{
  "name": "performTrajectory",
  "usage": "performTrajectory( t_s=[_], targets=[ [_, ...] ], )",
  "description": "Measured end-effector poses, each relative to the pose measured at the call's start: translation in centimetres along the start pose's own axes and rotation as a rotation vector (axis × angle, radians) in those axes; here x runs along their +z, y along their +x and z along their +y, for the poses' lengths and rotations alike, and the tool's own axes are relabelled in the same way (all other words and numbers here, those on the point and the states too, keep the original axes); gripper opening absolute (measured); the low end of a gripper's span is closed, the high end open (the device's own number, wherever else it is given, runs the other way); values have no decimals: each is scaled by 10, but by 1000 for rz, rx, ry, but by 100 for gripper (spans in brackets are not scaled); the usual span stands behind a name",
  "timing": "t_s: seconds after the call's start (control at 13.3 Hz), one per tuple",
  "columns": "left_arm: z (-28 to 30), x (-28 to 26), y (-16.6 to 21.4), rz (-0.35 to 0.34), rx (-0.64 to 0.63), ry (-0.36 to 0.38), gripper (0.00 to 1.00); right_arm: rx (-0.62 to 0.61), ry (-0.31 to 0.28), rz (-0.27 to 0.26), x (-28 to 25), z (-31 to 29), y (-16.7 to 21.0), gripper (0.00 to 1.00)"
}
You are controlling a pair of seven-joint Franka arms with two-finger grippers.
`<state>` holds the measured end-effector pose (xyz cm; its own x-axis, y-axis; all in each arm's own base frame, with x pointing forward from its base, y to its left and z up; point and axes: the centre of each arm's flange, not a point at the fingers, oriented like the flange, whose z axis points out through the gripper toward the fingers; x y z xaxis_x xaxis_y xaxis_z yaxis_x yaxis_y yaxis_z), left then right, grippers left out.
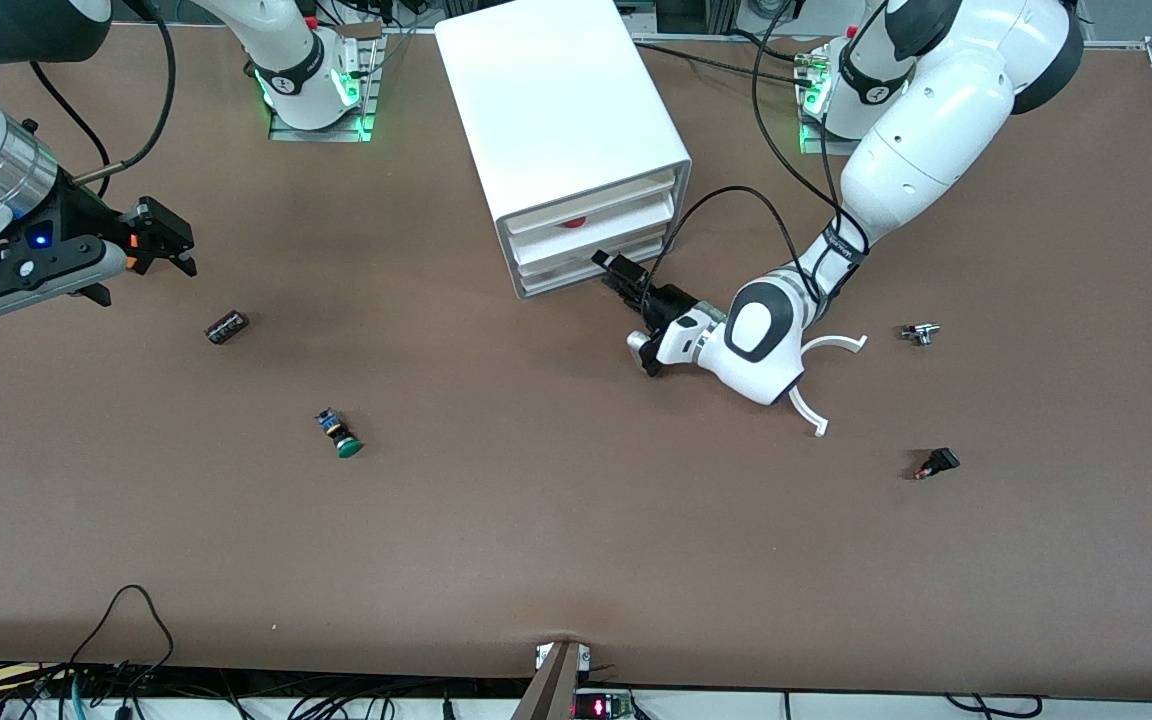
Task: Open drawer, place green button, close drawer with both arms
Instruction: 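Grasp the lower drawer's handle with the left gripper, then pull the drawer open with the left gripper while the right gripper grasps the button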
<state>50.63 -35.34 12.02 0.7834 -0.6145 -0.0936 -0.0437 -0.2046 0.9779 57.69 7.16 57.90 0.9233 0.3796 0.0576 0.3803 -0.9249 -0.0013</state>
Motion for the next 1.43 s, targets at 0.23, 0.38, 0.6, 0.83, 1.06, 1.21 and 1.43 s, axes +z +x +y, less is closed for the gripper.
performTrajectory(
  t_s=[0.23, 0.38, 0.6, 0.83, 1.06, 1.21, 1.43],
  targets=[
    [-4, 7, 0, 3, 26, -17, 62, 4, 2, -13, 8, 2, 2, 100],
    [-7, 15, -1, -9, 26, -22, 52, 4, 4, -29, 18, 3, 5, 100],
    [-14, 28, -2, -13, 11, -43, 52, -35, 6, -39, 23, 3, 7, 100],
    [-17, 44, -2, 6, -14, -88, 49, -56, 12, -58, 26, 3, 6, 100],
    [-19, 57, -2, 33, -43, -134, 34, -58, 19, -86, 35, 4, 6, 100],
    [-21, 59, -3, 43, -55, -145, 28, -58, 24, -109, 48, 4, 9, 100],
    [-21, 62, -2, 47, -58, -151, 19, -59, 33, -161, 81, 5, 17, 100]
  ],
)
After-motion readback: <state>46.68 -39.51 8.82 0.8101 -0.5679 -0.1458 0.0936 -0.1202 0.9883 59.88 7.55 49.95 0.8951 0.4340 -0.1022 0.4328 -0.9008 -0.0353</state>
